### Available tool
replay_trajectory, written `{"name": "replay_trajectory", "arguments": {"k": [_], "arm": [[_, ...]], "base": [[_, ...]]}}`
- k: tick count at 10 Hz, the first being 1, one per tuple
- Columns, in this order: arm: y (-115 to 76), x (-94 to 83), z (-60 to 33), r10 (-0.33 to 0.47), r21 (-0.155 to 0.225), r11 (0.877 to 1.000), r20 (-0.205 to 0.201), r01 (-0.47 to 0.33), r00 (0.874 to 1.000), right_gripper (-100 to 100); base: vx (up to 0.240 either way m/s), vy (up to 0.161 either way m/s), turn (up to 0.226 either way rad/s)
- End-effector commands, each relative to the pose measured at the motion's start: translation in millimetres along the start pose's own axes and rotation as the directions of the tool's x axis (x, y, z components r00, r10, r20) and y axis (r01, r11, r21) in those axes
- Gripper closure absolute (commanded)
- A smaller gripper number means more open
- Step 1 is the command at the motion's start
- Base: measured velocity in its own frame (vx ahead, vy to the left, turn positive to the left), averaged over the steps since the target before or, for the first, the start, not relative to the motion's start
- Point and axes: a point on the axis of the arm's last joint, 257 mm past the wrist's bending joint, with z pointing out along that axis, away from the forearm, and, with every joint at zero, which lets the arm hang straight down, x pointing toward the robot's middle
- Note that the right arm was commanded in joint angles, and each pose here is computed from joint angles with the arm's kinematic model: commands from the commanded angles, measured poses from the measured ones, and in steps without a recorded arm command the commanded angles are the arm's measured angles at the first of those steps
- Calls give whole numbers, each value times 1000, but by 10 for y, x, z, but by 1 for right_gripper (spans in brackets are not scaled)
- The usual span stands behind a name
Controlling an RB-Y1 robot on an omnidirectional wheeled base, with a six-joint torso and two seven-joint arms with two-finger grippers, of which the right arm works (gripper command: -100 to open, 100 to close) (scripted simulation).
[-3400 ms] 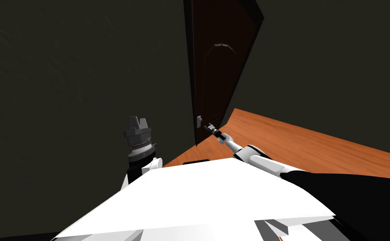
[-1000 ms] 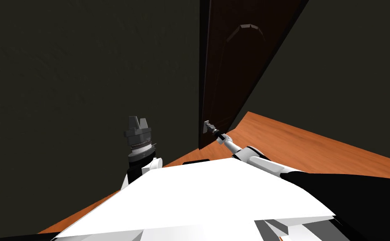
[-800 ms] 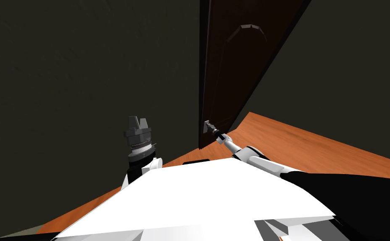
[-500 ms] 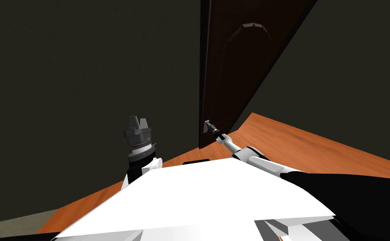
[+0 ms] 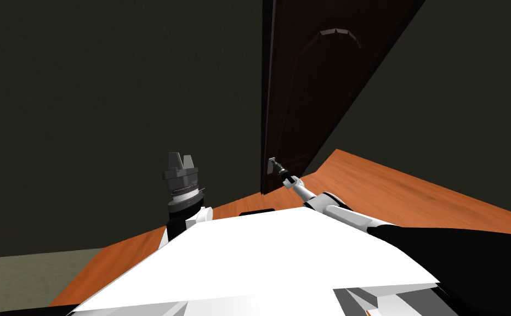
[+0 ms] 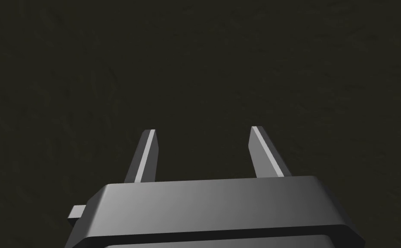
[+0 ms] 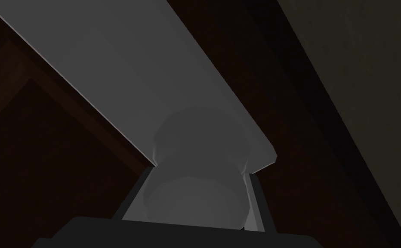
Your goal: Pull the door open
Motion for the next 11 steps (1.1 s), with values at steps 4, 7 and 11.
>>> {"name": "replay_trajectory", "arguments": {"k": [4, 7, 11], "arm": [[-41, -127, 12, 155, 15, 988, 45, -156, 987, 100], [-79, -179, 9, 254, 22, 966, 73, -256, 965, 100], [-141, -255, -1, 400, 24, 914, 117, -405, 909, 100]], "base": [[-61, -64, 123], [-54, -52, 106], [-55, -50, 107]]}}
